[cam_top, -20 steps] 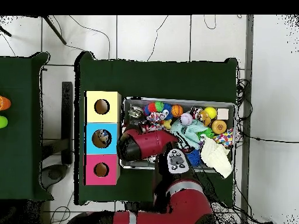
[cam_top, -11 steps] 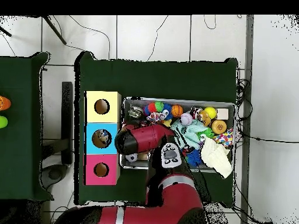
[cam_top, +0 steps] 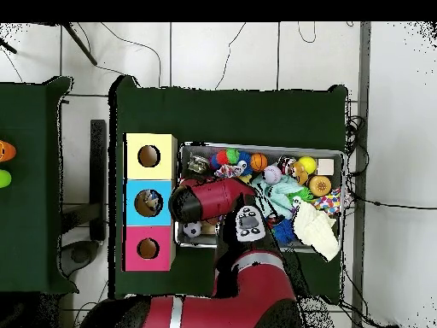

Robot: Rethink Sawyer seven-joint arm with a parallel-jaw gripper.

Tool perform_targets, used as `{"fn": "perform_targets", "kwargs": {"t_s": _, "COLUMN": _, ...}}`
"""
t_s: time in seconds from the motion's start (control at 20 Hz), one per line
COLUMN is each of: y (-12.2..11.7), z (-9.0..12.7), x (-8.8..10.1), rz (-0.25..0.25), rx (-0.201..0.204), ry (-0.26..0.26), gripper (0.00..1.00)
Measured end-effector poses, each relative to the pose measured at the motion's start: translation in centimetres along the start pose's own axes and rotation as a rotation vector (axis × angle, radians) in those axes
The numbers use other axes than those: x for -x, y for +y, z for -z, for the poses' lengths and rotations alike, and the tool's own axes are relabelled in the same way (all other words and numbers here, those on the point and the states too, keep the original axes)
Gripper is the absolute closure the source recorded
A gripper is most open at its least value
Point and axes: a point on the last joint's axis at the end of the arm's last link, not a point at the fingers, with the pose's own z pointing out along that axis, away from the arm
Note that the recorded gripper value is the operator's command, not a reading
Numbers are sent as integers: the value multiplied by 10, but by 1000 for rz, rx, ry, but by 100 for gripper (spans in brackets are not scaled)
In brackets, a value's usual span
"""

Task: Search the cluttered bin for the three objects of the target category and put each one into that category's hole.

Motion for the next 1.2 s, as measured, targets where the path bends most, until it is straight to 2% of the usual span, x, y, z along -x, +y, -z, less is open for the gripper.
{"fn": "perform_targets", "kwargs": {"t_s": 0.55, "y": 0, "z": 0, "x": 0, "rz": 3, "rx": -3, "ry": -1, "gripper": 0}}
{"fn": "perform_targets", "kwargs": {"t_s": 1.0, "y": 6, "z": 1, "x": -4, "rz": 62, "rx": -44, "ry": -60, "gripper": 0}}
{"fn": "perform_targets", "kwargs": {"t_s": 1.05, "y": 7, "z": -1, "x": -5, "rz": 74, "rx": -50, "ry": -81, "gripper": 100}}
{"fn": "perform_targets", "kwargs": {"t_s": 1.2, "y": 8, "z": -3, "x": -5, "rz": 80, "rx": -49, "ry": -96, "gripper": 100}}
